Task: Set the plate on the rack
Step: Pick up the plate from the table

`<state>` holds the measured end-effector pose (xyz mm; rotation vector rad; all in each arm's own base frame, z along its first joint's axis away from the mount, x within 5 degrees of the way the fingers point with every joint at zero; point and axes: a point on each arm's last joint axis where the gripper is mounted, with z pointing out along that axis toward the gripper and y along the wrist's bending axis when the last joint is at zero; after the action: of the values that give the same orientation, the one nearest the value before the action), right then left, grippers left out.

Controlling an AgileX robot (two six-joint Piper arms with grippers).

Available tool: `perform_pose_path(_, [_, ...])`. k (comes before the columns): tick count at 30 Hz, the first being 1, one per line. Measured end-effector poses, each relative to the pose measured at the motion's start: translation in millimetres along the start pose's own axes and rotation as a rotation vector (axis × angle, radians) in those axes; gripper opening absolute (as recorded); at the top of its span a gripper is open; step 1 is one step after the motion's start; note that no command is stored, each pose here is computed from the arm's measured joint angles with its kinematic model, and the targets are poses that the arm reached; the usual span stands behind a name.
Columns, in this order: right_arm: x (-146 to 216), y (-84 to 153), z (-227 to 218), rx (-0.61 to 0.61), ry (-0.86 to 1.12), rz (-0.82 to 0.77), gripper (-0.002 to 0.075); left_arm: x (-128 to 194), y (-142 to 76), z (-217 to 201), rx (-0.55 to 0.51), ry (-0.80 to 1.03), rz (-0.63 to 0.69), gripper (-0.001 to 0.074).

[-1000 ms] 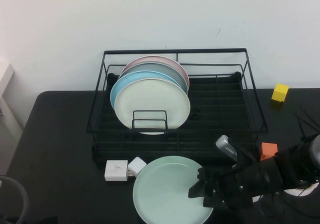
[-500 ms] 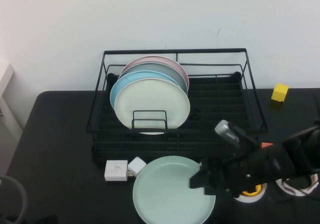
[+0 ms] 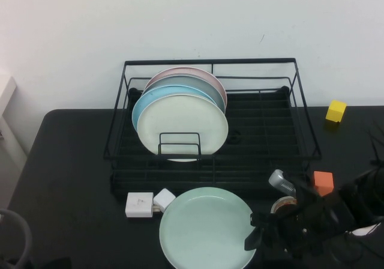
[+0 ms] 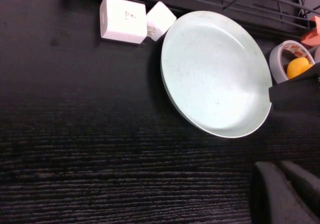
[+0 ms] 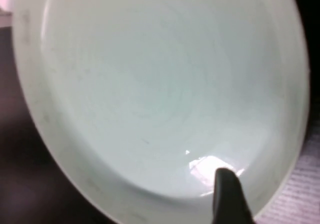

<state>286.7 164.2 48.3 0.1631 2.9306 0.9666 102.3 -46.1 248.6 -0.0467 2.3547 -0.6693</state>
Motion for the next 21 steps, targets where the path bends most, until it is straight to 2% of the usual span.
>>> perform_pose_path(12, [-2, -5, 17, -0.092, -0.032, 0.014, 0.0358, 0, -1, 0, 0.014, -0.003, -0.017, -0.0002])
perform_pose_path(17, [-4, -5, 18, -0.088, -0.040, -0.007, 0.0274, 0, -1, 0, 0.014, -0.003, -0.017, -0.0003])
perform_pose_path(21, [-3, -8, 20, -0.083, -0.036, -0.051, 0.0142, 0, -2, 0, 0.017, -0.003, -0.020, -0.0003])
